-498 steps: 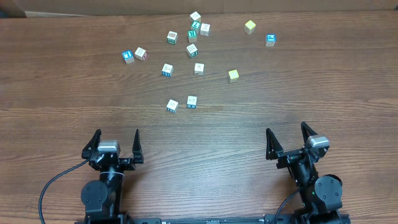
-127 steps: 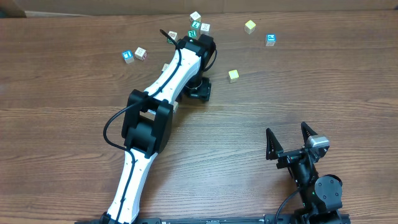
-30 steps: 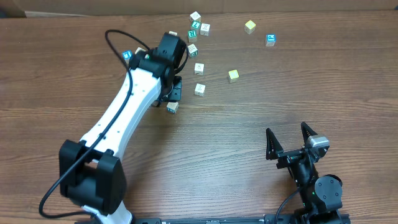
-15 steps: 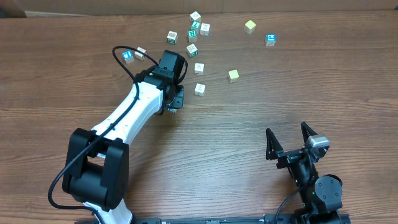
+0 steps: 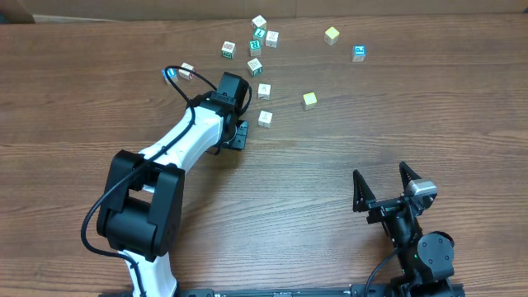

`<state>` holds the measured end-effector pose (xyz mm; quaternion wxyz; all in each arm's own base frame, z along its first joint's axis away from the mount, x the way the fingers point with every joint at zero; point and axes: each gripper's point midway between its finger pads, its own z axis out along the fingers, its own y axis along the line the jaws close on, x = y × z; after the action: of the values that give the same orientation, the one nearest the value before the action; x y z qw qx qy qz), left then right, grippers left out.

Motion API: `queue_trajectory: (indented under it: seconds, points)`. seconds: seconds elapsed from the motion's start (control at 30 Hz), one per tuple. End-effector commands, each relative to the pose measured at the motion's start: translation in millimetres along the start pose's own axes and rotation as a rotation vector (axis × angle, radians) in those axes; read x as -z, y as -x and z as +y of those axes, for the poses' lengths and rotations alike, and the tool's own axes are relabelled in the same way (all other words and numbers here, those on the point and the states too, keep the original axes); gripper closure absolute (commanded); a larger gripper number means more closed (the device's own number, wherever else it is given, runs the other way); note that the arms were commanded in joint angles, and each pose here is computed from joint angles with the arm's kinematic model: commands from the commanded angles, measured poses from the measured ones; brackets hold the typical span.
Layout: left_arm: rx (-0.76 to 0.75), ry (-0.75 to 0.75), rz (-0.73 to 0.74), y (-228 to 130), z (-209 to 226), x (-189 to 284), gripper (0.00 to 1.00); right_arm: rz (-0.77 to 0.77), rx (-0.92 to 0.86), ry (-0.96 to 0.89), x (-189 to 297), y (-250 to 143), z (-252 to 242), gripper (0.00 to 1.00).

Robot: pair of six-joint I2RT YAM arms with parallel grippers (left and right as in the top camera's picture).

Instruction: Form a horizontal line

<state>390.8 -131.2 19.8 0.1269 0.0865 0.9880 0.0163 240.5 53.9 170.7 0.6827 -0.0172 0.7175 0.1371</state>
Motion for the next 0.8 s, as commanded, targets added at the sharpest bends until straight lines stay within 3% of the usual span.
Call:
queue_trajectory:
  seconds: [0.0,0.3,0.6,0.77]
  points:
    - [-0.032,-0.02,0.006,-0.9,-1.2,-1.8,0.56,-0.007,0.004,0.004,0.0,-0.7,0.7,0.0]
    - [-0.029,-0.017,-0.002,1.1,-0.6,-1.8,0.65,-0.007,0.004,0.004,0.0,-0.7,0.7,0.0]
    - [0.028,-0.013,0.026,-5.3,0.5,-1.0,0.89,-0.007,0.004,0.004,0.0,-0.7,0.7,0.0]
    - [0.087,0.004,0.075,-14.0,3.9,8.8,0.96,-0.007,0.004,0.004,0.0,-0.7,0.7,0.0]
